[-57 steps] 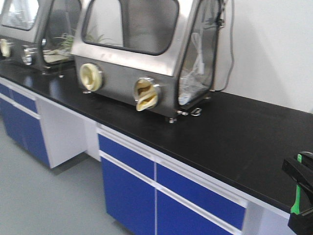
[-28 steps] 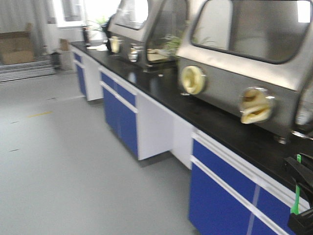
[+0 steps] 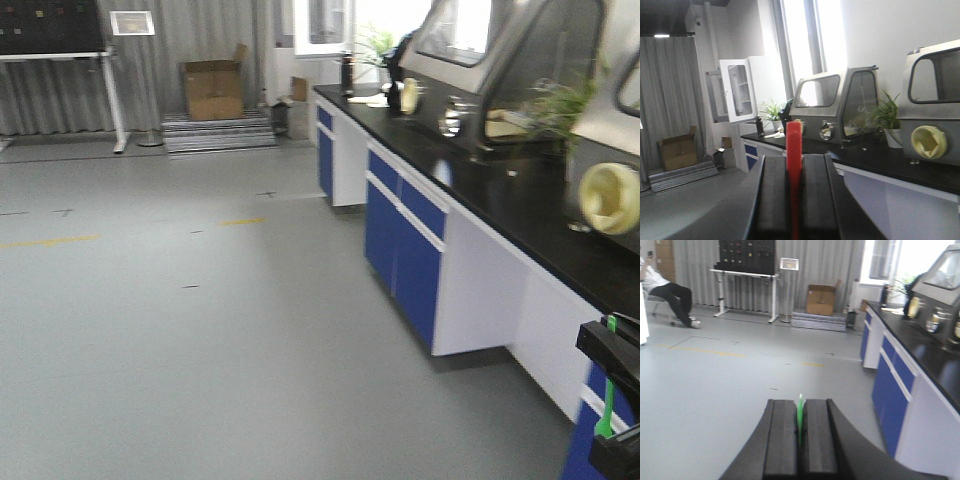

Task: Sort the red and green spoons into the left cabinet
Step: 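Turn the base away from the bench toward the open floor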

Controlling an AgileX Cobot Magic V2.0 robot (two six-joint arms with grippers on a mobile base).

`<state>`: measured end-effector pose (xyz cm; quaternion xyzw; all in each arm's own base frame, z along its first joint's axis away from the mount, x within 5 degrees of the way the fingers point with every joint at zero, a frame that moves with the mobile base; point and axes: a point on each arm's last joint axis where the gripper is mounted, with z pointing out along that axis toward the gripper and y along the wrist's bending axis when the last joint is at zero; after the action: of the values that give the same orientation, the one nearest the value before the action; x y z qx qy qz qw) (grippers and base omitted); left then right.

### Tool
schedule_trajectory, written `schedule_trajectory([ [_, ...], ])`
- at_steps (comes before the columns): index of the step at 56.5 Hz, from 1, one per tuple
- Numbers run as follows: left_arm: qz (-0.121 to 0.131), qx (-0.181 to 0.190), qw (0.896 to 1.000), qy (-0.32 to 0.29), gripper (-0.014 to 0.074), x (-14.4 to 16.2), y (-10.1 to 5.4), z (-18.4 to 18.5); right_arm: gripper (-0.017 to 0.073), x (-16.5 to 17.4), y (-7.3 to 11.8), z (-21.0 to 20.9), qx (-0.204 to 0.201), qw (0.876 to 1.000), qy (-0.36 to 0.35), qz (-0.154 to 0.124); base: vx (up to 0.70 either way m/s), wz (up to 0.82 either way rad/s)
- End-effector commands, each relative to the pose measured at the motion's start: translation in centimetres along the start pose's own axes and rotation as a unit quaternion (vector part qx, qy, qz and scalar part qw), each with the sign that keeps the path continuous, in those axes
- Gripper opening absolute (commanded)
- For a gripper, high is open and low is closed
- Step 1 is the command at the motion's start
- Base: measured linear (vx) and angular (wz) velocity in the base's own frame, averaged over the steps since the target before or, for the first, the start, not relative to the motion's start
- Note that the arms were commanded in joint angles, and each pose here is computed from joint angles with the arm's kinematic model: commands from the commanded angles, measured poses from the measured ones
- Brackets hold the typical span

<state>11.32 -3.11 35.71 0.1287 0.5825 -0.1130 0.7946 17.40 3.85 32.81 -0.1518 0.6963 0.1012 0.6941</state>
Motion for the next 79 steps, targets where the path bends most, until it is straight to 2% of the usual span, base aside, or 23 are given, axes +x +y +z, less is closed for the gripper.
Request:
schedule_trajectory([
  [1, -0.014, 0.013, 0.999, -0.034, 0.0031, -1.36, -0.22, 0.1, -0.0006, -1.5, 0.2, -0.21, -0.013, 0.999, -0.036, 0.0, 0.28, 0.46],
  [44, -0.014, 0.013, 0.999, -0.034, 0.0031, -1.36, -0.22, 0.1, -0.0006, -1.5, 0.2, -0.21, -0.013, 0.999, -0.036, 0.0, 0.34, 0.34],
  [79, -0.014, 0.013, 0.999, -0.034, 0.0031, -1.36, -0.22, 0.1, -0.0006, -1.5, 0.2, -0.21, -0.013, 0.999, -0.036, 0.0, 0.4, 0.13],
])
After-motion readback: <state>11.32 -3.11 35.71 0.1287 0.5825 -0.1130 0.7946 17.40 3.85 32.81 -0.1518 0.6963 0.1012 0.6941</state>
